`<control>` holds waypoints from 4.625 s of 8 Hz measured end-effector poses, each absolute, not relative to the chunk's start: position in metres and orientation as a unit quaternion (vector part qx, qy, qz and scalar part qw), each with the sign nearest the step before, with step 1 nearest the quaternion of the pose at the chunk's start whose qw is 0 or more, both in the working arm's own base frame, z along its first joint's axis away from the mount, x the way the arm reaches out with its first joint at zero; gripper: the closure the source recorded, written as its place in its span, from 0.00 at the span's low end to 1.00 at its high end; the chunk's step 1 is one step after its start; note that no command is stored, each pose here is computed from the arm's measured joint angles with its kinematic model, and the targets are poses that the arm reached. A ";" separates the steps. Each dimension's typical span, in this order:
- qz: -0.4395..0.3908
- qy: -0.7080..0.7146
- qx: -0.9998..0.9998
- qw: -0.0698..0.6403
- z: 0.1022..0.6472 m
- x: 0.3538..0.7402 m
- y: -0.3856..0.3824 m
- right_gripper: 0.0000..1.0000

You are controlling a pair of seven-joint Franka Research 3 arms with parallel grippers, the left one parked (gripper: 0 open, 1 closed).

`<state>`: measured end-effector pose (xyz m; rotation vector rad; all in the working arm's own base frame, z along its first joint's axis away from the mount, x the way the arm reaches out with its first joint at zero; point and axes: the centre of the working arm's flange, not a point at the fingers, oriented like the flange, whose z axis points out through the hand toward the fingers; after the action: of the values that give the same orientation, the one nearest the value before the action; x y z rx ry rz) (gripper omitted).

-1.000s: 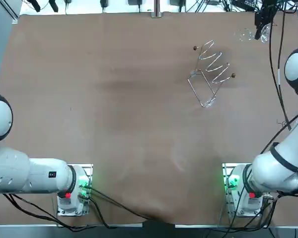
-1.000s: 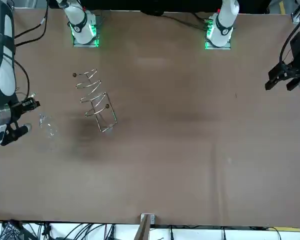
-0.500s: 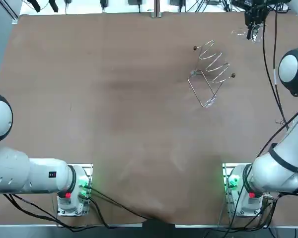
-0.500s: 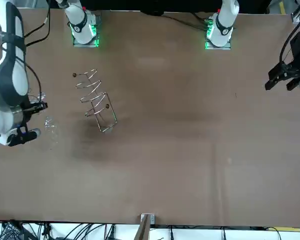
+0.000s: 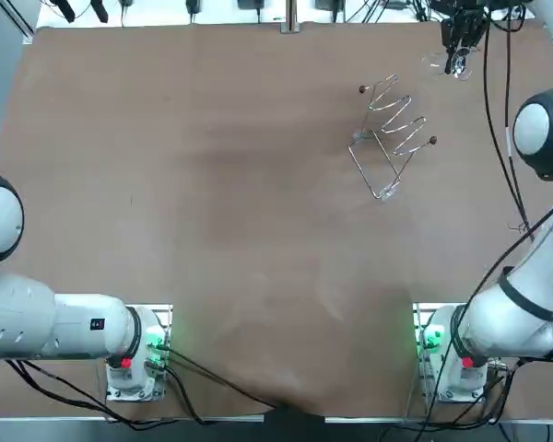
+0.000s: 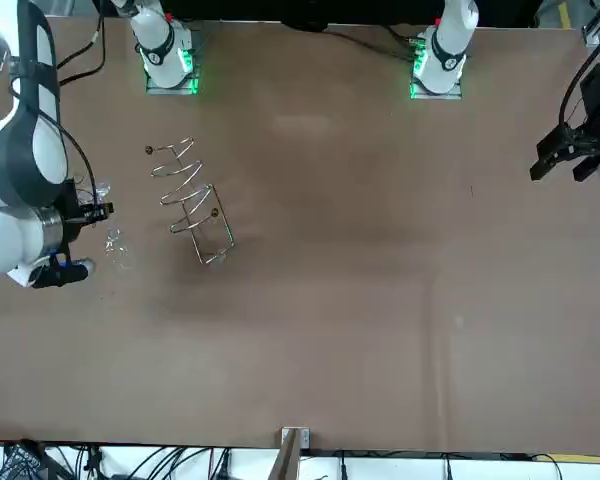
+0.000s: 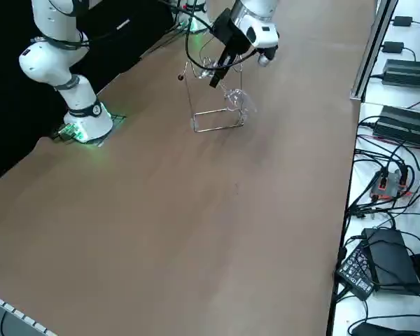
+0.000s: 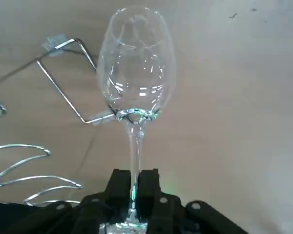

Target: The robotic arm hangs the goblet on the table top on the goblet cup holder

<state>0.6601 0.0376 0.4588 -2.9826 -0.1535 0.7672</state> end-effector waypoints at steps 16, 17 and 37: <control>0.266 0.073 -0.961 0.034 0.433 0.661 0.132 0.89; 0.266 0.077 -0.960 0.035 0.433 0.661 0.135 0.89; 0.245 0.099 -0.961 0.079 0.423 0.674 0.149 0.89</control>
<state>0.6741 0.1488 0.4227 -2.8761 0.2948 0.7345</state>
